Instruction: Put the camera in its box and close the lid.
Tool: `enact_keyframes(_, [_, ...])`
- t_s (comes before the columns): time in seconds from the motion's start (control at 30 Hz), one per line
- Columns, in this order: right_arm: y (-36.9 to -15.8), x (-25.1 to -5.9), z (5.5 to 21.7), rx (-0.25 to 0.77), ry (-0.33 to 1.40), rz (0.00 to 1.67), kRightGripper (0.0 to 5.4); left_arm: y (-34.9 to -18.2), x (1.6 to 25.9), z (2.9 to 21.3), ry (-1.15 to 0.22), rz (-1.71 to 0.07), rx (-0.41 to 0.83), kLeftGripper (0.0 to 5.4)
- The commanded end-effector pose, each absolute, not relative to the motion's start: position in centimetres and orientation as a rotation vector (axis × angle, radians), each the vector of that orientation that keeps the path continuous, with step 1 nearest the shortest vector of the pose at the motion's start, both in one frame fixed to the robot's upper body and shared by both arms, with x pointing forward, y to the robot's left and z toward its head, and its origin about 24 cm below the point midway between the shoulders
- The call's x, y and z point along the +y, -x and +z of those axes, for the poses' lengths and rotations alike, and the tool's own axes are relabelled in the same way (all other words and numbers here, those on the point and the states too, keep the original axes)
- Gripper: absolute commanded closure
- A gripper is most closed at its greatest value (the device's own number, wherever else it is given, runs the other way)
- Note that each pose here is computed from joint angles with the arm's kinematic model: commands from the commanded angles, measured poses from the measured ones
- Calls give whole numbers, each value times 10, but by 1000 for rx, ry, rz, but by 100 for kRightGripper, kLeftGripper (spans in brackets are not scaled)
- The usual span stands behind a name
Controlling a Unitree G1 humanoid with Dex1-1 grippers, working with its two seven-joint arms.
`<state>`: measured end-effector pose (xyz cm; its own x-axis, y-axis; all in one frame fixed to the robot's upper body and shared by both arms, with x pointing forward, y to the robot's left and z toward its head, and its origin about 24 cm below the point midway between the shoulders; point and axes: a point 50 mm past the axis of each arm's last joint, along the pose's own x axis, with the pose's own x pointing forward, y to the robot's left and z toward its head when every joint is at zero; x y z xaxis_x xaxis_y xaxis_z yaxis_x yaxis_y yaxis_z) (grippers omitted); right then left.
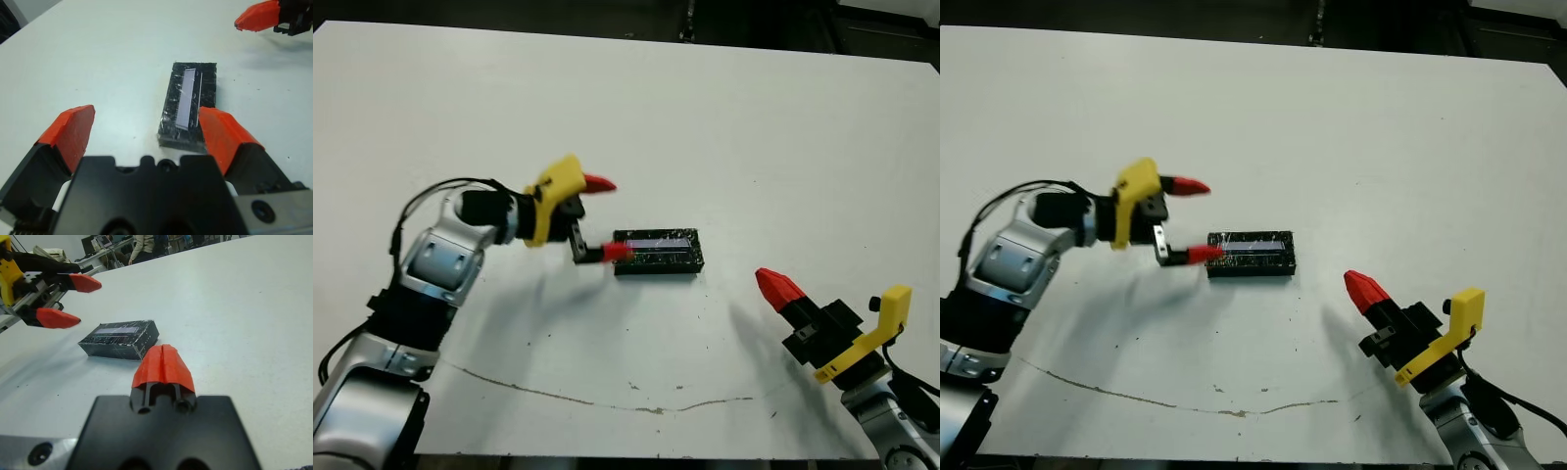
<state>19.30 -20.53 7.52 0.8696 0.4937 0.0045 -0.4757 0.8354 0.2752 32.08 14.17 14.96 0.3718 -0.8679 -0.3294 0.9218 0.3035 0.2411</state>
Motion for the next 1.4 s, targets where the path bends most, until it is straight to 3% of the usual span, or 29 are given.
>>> enact_keyframes(0.03, [-190,-208,72,87,-262,504,540,-319,160,162,-480,-1236,195,2])
enact_keyframes(0.13, [-190,-207,71,92,-270,505,540,-314,174,182,-524,-1262,169,2])
enact_keyframes(0.23, [-190,-207,70,90,-264,503,540,-311,177,191,-401,-1174,59,9])
enact_keyframes(0.37, [-190,-207,71,87,-264,476,540,-307,156,180,-164,-1017,-86,54])
enact_keyframes(0.5, [-190,-207,71,82,-274,464,540,-299,129,164,-33,-923,-105,114])
enact_keyframes(0.87, [-188,-206,70,91,-261,452,540,-290,68,122,57,-765,68,282])
enact_keyframes(1.4, [-187,-207,72,87,-275,461,540,-288,60,60,-97,-722,357,525])
